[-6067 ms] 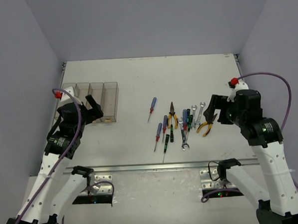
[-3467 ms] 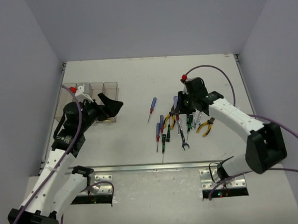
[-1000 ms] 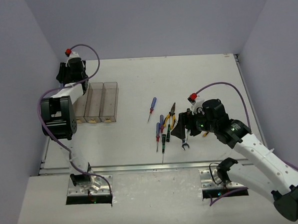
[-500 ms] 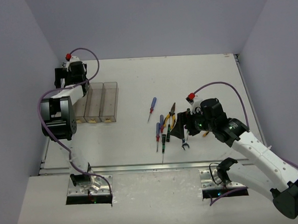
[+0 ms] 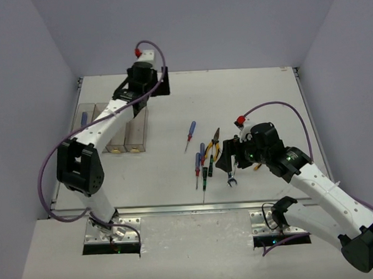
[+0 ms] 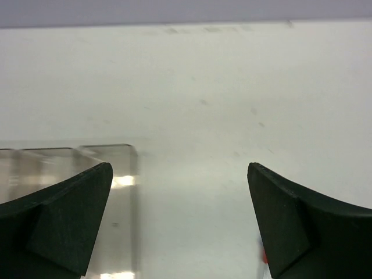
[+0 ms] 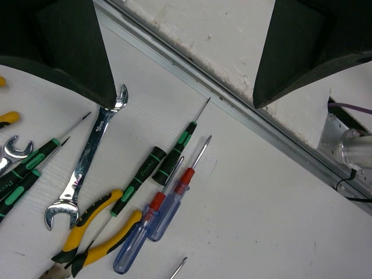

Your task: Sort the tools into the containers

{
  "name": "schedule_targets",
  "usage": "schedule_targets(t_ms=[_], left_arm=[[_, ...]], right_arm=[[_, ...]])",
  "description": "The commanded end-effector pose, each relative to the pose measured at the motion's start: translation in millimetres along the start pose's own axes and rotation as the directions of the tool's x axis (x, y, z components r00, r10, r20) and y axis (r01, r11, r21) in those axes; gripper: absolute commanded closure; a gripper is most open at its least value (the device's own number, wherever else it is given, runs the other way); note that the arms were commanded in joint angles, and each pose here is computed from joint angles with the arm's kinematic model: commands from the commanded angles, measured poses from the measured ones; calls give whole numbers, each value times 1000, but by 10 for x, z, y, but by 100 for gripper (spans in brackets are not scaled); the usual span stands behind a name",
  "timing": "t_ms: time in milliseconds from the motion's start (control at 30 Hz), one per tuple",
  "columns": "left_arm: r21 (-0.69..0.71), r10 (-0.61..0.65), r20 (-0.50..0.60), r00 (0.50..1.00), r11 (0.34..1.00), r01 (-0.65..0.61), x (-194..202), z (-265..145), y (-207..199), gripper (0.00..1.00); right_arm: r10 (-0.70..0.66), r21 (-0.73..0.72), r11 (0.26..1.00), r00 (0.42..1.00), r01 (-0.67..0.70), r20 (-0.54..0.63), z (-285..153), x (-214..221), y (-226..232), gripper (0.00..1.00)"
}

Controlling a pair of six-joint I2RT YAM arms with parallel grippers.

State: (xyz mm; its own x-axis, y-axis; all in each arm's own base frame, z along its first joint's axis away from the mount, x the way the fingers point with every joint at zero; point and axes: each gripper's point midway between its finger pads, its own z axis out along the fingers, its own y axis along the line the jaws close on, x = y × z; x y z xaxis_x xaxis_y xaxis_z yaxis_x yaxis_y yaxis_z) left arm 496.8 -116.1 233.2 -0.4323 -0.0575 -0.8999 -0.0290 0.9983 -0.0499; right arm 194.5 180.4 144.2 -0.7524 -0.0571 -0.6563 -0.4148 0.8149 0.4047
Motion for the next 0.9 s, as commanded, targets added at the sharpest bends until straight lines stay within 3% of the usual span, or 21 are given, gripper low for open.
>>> schedule_targets(t_ms=[0, 200, 367, 567, 600, 733, 800, 867], left_arm=[[256, 54, -268, 962, 967, 17, 928, 85, -987, 5], [306, 149, -383, 912, 952, -27, 1540, 330, -1510, 14], [308, 162, -434, 886, 951, -23, 1841, 391, -1620, 24], [292, 185, -491, 852, 956, -39, 2204, 444, -1613, 43], [282, 195, -497, 845, 958, -56, 2273, 450, -1604, 49], [275, 224, -501, 836, 957, -92, 2357, 430, -1626, 89], [279, 228, -496, 838, 956, -94, 2314, 422, -1640, 98], [270, 235, -478, 846, 956, -113, 2185, 406, -1615, 100]], right_arm=[[-20, 10, 1000, 1000, 20, 21, -85, -134, 39, 1], [-9, -4, 1000, 1000, 8, -16, -82, -40, 54, 1], [-5, -14, 1000, 999, 5, -36, -73, 16, 59, 1], [-13, -19, 1000, 999, 13, -35, -71, 7, 67, 1], [-16, -18, 1000, 999, 15, -36, -69, 7, 63, 1], [-21, -12, 1000, 999, 20, -39, -59, 11, 47, 1], [-22, -12, 1000, 999, 22, -39, -61, 8, 48, 1], [-26, -11, 1000, 999, 26, -36, -57, 3, 45, 1]])
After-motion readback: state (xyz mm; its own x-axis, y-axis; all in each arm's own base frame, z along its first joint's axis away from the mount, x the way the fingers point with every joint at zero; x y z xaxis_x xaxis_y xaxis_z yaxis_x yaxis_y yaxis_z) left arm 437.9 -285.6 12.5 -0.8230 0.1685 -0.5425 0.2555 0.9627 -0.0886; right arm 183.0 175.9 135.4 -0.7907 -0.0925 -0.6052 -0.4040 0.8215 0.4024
